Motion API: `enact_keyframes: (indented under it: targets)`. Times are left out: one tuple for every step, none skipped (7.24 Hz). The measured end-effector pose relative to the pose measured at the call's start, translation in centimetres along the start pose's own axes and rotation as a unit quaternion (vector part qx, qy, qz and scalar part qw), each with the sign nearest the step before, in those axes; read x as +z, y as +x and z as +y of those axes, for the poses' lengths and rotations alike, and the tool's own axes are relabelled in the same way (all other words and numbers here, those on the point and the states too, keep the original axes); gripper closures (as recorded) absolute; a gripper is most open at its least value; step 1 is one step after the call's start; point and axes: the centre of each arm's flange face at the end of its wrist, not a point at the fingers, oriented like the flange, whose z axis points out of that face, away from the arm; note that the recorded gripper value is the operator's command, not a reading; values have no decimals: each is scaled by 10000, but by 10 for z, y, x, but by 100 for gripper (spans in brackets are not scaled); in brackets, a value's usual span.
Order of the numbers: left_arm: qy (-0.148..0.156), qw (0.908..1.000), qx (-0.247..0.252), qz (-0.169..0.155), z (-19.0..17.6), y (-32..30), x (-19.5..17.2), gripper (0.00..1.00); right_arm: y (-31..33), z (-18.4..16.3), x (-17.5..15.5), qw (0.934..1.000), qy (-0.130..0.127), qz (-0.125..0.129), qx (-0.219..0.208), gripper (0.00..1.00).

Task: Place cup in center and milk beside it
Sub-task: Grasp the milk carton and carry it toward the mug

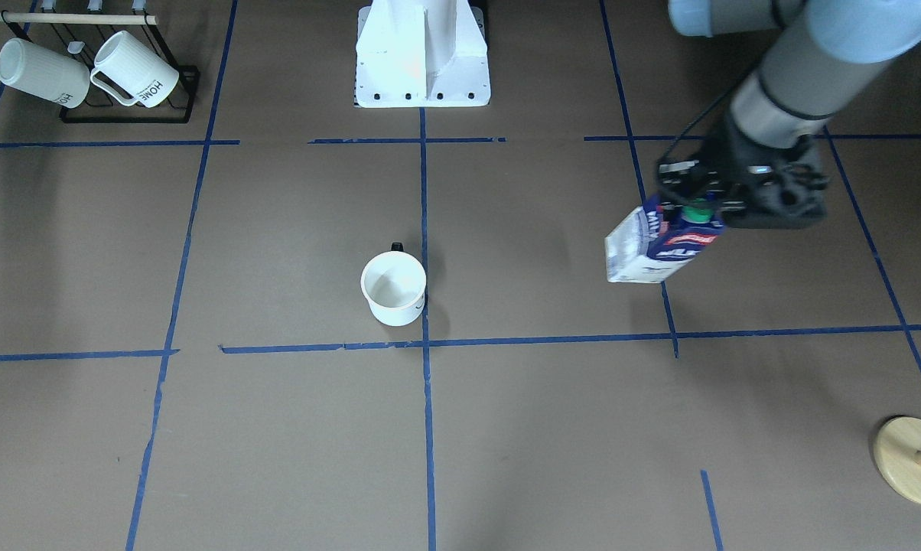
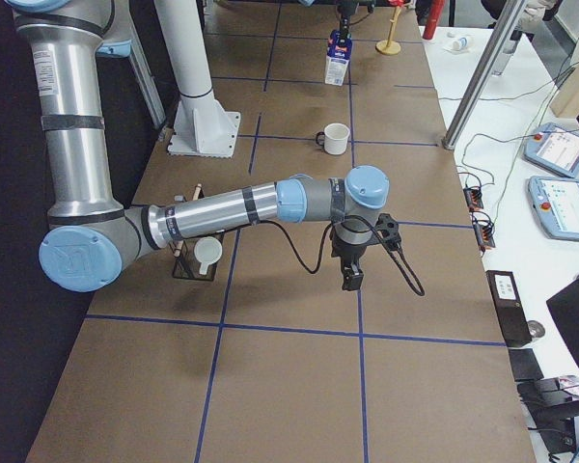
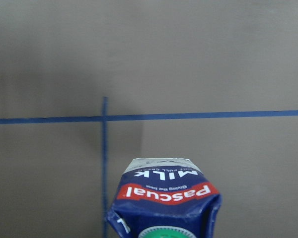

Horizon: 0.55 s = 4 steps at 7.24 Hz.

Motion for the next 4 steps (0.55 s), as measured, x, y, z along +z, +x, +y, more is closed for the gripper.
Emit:
enact_keyframes:
  targets:
    - [4,10000,-62,32,-7,40,9,60,0,0,0,10000,-3,-1,2,0]
    - [48,9998,-128,158,-12,73,21,60,0,0,0,10000,-3,-1,3,0]
    - [88,9994,-177,285,-17,104,35,60,0,0,1,10000,-6,-1,5,0]
    - [121,9992,-229,301,-17,134,47,60,1,1,1,10000,-11,-2,12,0]
